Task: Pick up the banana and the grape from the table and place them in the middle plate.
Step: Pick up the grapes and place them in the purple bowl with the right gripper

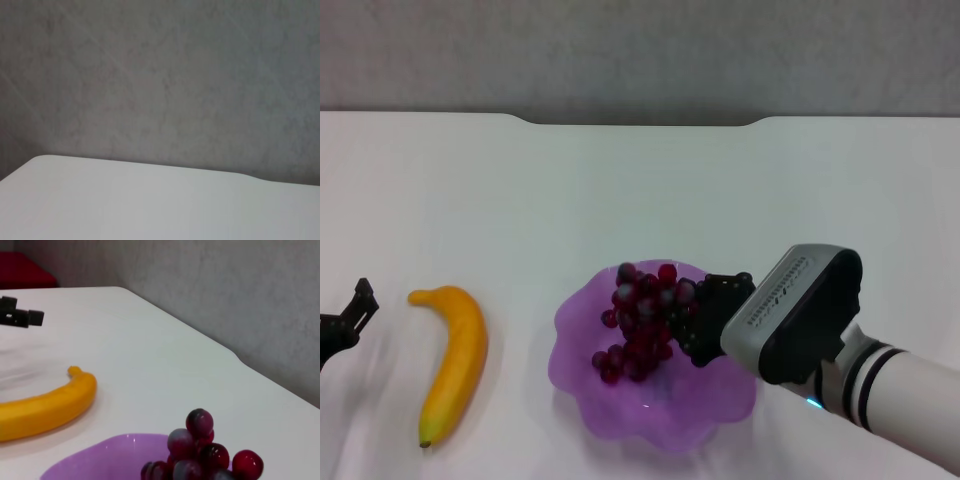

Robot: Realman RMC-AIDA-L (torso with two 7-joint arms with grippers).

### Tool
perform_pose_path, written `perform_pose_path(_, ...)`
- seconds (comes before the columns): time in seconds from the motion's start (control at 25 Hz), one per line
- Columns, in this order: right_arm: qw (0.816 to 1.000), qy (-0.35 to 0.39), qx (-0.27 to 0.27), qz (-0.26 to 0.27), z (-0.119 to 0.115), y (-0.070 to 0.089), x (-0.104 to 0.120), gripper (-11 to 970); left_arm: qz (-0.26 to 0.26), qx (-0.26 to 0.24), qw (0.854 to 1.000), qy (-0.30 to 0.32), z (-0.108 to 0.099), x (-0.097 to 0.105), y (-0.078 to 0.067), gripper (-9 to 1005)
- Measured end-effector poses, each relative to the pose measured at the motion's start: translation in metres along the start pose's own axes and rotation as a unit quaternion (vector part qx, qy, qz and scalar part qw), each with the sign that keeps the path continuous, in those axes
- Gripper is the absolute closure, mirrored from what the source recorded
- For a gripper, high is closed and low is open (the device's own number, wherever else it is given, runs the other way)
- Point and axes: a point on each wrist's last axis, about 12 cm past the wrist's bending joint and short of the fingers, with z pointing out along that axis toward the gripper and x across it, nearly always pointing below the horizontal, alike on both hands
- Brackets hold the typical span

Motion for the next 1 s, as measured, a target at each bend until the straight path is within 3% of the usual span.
perform_pose_path(0.28,1.000,0.009,0.006,0.025,0.007,-0.002,0.013,638,0.000,0.000,1.000,0.000,0.000,0.000,0.000,89)
perform_pose_path(0.92,1.000,-0.015,-0.013,-0.012,0.012,0.017,0.009,612,0.000,0.001,1.000,0.000,0.001,0.000,0.000,89)
perform_pose_path(1.0,1.000,-0.015,-0.014,-0.012,0.012,0.018,0.009,510,0.000,0.001,1.000,0.000,0.001,0.000,0.000,89)
